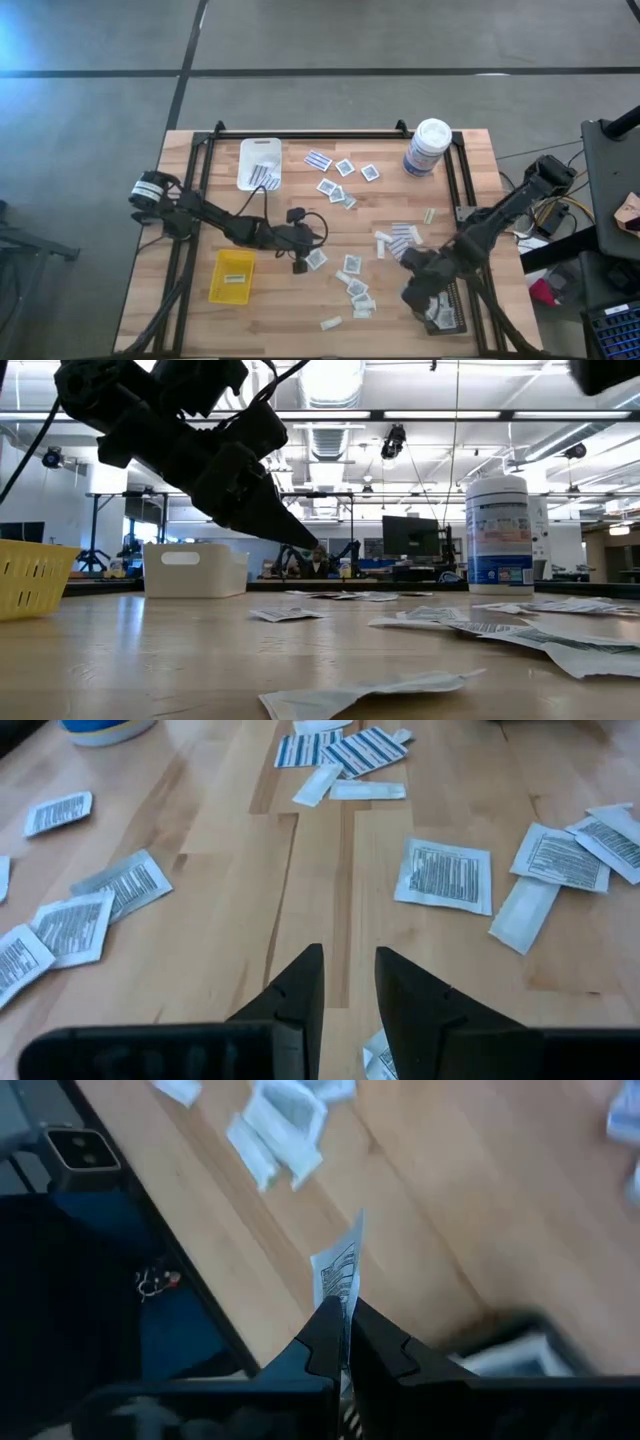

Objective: Pick & Place First Aid Supplies
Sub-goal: Put the towelette pack into the black bin, then put the green bandage into the yellow bin

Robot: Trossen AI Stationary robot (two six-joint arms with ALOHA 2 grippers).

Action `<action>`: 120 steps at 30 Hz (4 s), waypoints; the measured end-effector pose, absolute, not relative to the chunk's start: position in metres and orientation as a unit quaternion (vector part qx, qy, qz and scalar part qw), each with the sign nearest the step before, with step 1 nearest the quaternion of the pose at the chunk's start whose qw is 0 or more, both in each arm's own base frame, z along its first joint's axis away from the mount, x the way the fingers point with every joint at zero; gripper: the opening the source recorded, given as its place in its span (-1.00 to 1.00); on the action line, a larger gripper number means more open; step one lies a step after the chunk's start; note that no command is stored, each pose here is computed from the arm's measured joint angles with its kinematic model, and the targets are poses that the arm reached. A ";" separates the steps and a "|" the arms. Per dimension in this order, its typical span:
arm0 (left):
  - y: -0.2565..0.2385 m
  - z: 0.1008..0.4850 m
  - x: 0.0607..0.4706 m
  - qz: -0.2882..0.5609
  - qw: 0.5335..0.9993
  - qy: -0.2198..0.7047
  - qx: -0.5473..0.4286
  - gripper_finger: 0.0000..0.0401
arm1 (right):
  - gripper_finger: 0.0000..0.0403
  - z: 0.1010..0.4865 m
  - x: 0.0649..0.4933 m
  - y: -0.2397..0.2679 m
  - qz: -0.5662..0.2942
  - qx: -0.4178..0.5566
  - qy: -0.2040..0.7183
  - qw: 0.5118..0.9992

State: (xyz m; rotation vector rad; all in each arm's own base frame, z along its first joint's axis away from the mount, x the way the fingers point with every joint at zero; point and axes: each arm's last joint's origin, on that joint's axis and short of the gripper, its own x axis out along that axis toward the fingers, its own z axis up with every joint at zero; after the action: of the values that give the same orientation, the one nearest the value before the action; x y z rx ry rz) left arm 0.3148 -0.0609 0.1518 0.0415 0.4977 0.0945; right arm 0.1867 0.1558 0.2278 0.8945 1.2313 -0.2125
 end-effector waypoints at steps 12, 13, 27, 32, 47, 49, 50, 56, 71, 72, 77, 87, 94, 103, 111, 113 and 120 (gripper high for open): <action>-0.059 0.156 0.318 0.044 0.969 0.239 0.039 -0.56 | -0.96 0.225 0.142 0.189 -0.170 0.464 0.588 0.641; -0.060 0.157 0.319 0.044 0.969 0.238 0.041 -0.56 | -0.96 0.224 0.138 0.190 -0.187 0.465 0.590 0.633; -0.056 0.168 0.328 0.045 0.972 0.220 0.062 -0.56 | -0.94 0.207 0.129 0.197 -0.272 0.462 0.585 0.609; -0.057 0.169 0.328 0.040 0.972 0.219 0.069 -0.56 | -0.79 0.206 0.129 0.196 -0.285 0.469 0.580 0.602; -0.057 0.169 0.328 0.038 0.973 0.219 0.068 -0.56 | -0.36 0.220 0.116 0.177 -0.349 0.484 0.562 0.572; -0.057 0.169 0.328 0.032 0.973 0.219 0.063 -0.56 | -0.35 0.224 0.114 0.174 -0.350 0.494 0.555 0.571; -0.057 0.169 0.328 0.027 0.973 0.219 0.062 -0.56 | -0.34 0.226 0.114 0.172 -0.349 0.497 0.548 0.575; -0.059 0.168 0.328 -0.010 0.974 0.220 0.054 -0.56 | -0.35 0.227 0.119 0.170 -0.340 0.504 0.469 0.640; -0.066 0.166 0.326 -0.109 0.967 0.232 -0.005 -0.56 | -0.40 0.212 0.167 0.187 -0.256 0.466 0.356 0.768; -0.067 0.166 0.326 -0.114 0.966 0.233 -0.008 -0.56 | -0.39 0.209 0.172 0.186 -0.257 0.460 0.354 0.772; -0.073 0.161 0.326 -0.128 0.964 0.235 -0.008 -0.56 | -0.38 0.195 0.197 0.184 -0.258 0.439 0.346 0.788; -0.084 0.142 0.338 -0.142 0.966 0.216 -0.008 -0.66 | -0.46 0.174 0.251 0.174 -0.224 0.411 0.309 0.828; -0.086 0.142 0.345 -0.136 0.971 0.193 -0.014 -0.90 | -0.56 0.165 0.269 0.166 -0.220 0.401 0.292 0.840; -0.092 0.134 0.353 -0.141 0.973 0.184 -0.020 -1.00 | -0.76 0.158 0.276 0.167 -0.213 0.397 0.291 0.844; -0.098 0.116 0.376 -0.142 0.970 0.197 -0.010 -1.00 | -0.81 0.158 0.276 0.165 -0.212 0.386 0.291 0.849; -0.098 0.110 0.378 -0.140 0.969 0.204 -0.014 -1.00 | -0.81 0.158 0.276 0.165 -0.212 0.386 0.291 0.849; -0.097 0.099 0.375 -0.120 0.962 0.246 -0.014 -1.00 | -0.81 0.158 0.277 0.163 -0.215 0.386 0.291 0.849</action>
State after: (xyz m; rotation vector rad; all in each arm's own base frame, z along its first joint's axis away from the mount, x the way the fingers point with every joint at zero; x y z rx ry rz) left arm 0.3753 -0.0967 0.0988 -0.0285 0.4978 -0.2431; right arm 0.2768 0.1635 0.1578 0.8125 0.6127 -0.4521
